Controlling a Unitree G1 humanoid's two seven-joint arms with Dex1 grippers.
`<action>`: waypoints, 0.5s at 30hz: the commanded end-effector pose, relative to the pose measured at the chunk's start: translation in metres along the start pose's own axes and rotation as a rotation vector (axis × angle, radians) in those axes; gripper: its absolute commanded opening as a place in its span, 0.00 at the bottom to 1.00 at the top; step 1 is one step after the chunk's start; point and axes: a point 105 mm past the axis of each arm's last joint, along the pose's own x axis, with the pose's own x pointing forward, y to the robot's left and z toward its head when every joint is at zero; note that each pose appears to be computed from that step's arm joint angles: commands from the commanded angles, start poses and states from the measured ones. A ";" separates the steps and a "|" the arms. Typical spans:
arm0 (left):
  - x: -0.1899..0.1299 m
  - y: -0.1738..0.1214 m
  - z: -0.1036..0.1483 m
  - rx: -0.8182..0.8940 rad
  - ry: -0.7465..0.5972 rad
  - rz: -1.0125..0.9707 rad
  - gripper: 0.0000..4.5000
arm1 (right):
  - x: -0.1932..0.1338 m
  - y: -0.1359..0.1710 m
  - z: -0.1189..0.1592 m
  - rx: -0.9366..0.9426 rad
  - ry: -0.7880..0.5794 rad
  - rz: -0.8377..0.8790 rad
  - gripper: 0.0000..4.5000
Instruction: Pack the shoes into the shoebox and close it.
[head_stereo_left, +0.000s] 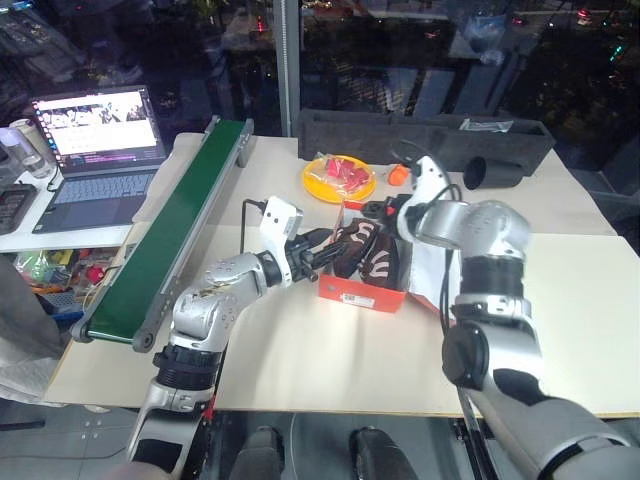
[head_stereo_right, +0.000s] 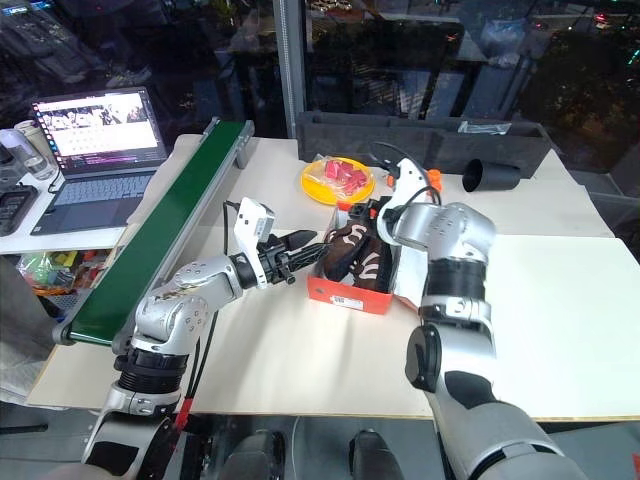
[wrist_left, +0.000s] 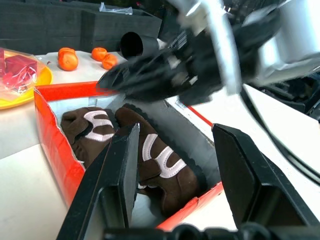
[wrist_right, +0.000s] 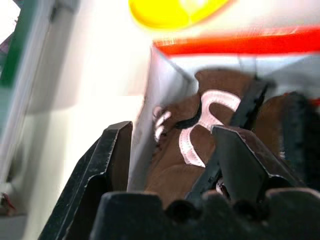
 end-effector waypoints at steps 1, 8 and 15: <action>-0.007 0.008 0.007 0.107 -0.017 -0.016 0.55 | -0.046 0.016 0.018 -0.109 -0.147 0.058 0.51; -0.020 0.014 0.002 0.189 0.025 -0.081 0.55 | -0.099 0.031 -0.015 -0.241 -0.184 0.240 0.02; -0.022 0.006 -0.013 0.257 0.099 -0.192 0.55 | -0.113 -0.003 -0.074 -0.298 0.004 0.178 0.02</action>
